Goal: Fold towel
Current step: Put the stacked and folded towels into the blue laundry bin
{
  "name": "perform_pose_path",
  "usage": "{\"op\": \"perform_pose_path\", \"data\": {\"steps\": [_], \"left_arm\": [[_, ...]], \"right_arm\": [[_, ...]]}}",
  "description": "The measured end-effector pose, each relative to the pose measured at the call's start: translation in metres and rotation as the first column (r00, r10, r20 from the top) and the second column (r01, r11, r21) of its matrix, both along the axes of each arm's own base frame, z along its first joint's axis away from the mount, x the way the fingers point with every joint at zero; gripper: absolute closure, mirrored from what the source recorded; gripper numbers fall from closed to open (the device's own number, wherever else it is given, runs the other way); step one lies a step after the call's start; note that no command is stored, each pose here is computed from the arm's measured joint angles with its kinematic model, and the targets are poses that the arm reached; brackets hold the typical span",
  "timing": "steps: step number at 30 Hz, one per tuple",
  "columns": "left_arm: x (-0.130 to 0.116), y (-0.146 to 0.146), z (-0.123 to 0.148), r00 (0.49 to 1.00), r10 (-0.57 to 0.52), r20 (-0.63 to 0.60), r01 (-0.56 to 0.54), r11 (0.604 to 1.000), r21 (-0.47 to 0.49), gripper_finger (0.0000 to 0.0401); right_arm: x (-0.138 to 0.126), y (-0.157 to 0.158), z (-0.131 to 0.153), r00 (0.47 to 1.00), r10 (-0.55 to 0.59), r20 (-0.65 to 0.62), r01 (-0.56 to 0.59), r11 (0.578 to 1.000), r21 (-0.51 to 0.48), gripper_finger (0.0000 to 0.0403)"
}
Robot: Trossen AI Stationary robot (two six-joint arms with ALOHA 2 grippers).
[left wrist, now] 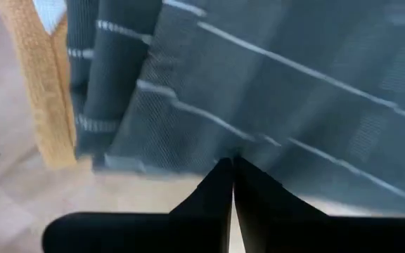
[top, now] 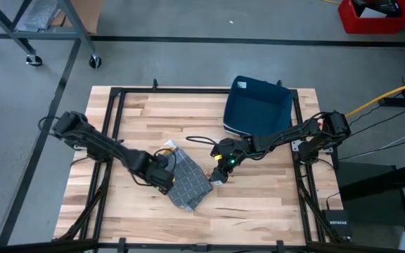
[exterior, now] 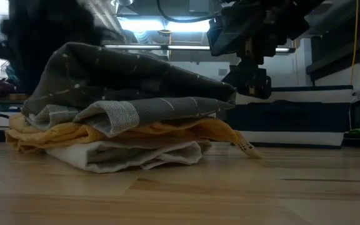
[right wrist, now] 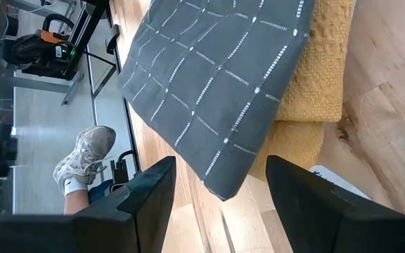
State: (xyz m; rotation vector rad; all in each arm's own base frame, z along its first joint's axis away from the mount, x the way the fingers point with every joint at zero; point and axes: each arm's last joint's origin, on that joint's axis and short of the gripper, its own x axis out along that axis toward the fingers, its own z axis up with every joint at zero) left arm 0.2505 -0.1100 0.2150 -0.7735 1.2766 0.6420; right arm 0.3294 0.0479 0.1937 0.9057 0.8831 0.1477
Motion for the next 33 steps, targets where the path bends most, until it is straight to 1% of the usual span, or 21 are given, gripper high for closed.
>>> {"op": "perform_pose_path", "data": {"steps": [2,4,7,9,11,18,20,22,24,28,30,32,33], "left_arm": [[0.005,0.002,-0.013,0.998,-0.001,-0.057,0.003,1.0,0.03,0.0393],[0.009,0.008,-0.022,0.995,0.025,-0.099,-0.018,0.998,0.066,0.0393],[0.015,0.022,-0.029,0.992,0.063,-0.111,-0.044,0.985,0.164,0.0393],[0.019,0.035,-0.029,0.993,0.079,-0.09,-0.057,0.973,0.224,0.0393],[0.025,0.048,-0.027,0.995,0.087,-0.058,-0.069,0.964,0.259,0.0393],[0.045,0.091,-0.023,0.998,0.047,0.038,-0.056,0.961,0.269,0.0393],[0.045,0.098,-0.014,0.998,0.043,0.054,-0.056,0.962,0.269,0.0393],[0.043,0.099,0.0,0.996,0.017,0.088,-0.04,0.961,0.272,0.0393],[0.036,0.097,0.017,0.989,0.001,0.149,-0.041,0.963,0.267,0.0393],[0.015,0.091,0.051,0.965,-0.03,0.262,-0.041,0.965,0.259,0.0393],[0.003,0.089,0.062,0.959,-0.055,0.278,-0.021,0.965,0.263,0.0393],[-0.007,0.086,0.068,0.962,-0.065,0.267,-0.008,0.965,0.262,0.0393],[-0.012,0.085,0.069,0.964,-0.062,0.257,-0.007,0.966,0.259,0.0393]], "right_arm": [[0.0,0.0,0.0,1.0,0.0,0.0,0.0,1.0,0.0,0.0175],[0.0,0.0,0.0,1.0,0.0,-0.001,0.0,1.0,0.0,0.0175],[0.0,0.0,0.0,1.0,0.0,-0.001,0.0,1.0,0.0,0.0175],[0.0,0.0,0.0,1.0,0.0,-0.001,0.0,1.0,0.0,0.0175],[0.0,0.0,0.0,1.0,-0.001,-0.001,0.001,1.0,-0.002,0.0175],[0.0,-0.001,-0.001,0.999,-0.04,-0.011,0.04,0.999,-0.037,0.0175],[-0.001,-0.001,-0.002,0.999,-0.041,-0.028,0.041,0.999,-0.021,0.0175],[-0.002,-0.001,-0.003,0.998,-0.037,-0.044,0.037,0.999,-0.006,0.0175],[-0.002,-0.001,-0.003,0.998,-0.035,-0.048,0.035,0.999,-0.006,0.0175],[-0.002,-0.001,-0.003,0.999,-0.028,-0.046,0.028,1.0,-0.003,0.0175],[-0.002,0.0,-0.002,0.999,0.007,-0.039,-0.007,1.0,0.016,0.0175],[-0.004,0.0,0.001,0.999,0.043,-0.024,-0.043,0.999,0.018,0.0175],[-0.005,0.0,0.004,0.999,0.043,-0.01,-0.043,0.999,0.012,0.0175]]}}
